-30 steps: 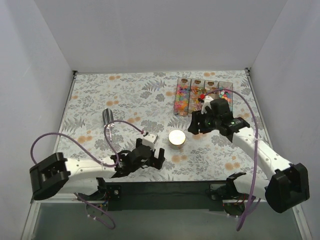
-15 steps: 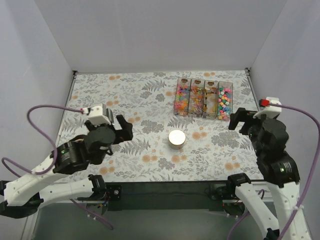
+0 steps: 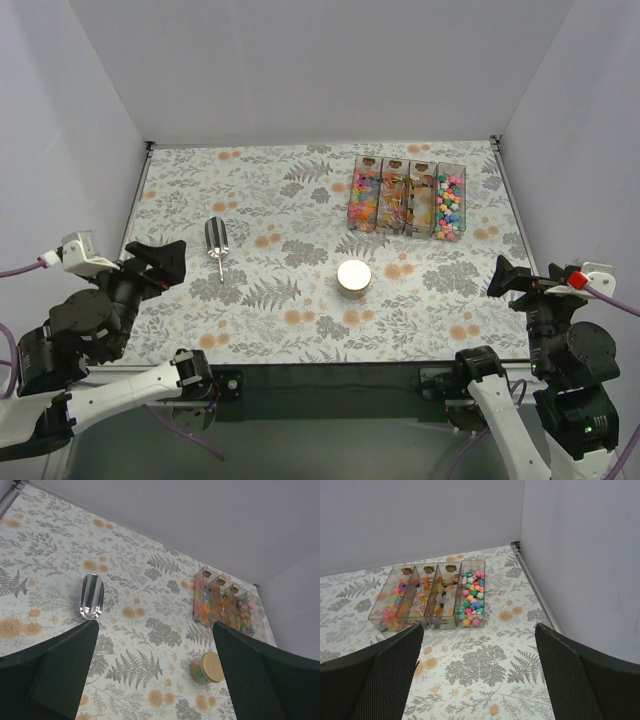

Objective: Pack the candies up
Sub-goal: Reset both arms

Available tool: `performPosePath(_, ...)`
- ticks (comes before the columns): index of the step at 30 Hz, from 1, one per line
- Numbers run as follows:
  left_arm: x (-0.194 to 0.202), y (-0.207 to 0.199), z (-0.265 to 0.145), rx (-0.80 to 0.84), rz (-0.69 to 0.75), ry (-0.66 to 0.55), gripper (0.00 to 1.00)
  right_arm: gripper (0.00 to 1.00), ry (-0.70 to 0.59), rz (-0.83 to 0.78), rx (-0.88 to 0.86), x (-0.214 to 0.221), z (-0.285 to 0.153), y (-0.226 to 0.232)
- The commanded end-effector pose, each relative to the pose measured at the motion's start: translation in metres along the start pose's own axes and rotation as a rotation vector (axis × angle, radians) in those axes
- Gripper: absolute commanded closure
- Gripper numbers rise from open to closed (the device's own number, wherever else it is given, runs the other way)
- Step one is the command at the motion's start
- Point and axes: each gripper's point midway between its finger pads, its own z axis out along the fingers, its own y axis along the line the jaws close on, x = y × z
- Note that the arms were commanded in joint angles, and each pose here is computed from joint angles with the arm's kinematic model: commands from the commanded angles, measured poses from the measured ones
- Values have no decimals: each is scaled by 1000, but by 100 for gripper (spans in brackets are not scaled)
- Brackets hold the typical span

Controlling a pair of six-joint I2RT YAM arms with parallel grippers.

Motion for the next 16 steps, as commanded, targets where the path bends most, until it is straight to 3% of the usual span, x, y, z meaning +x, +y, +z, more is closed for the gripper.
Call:
performPosePath(1, 4, 7, 4, -52, 51, -8, 2, 2, -10, -25, 28, -1, -1, -7)
performPosePath(16, 13, 15, 8, -76, 42, -42, 2, 2, 14, -35, 5, 7, 5, -1)
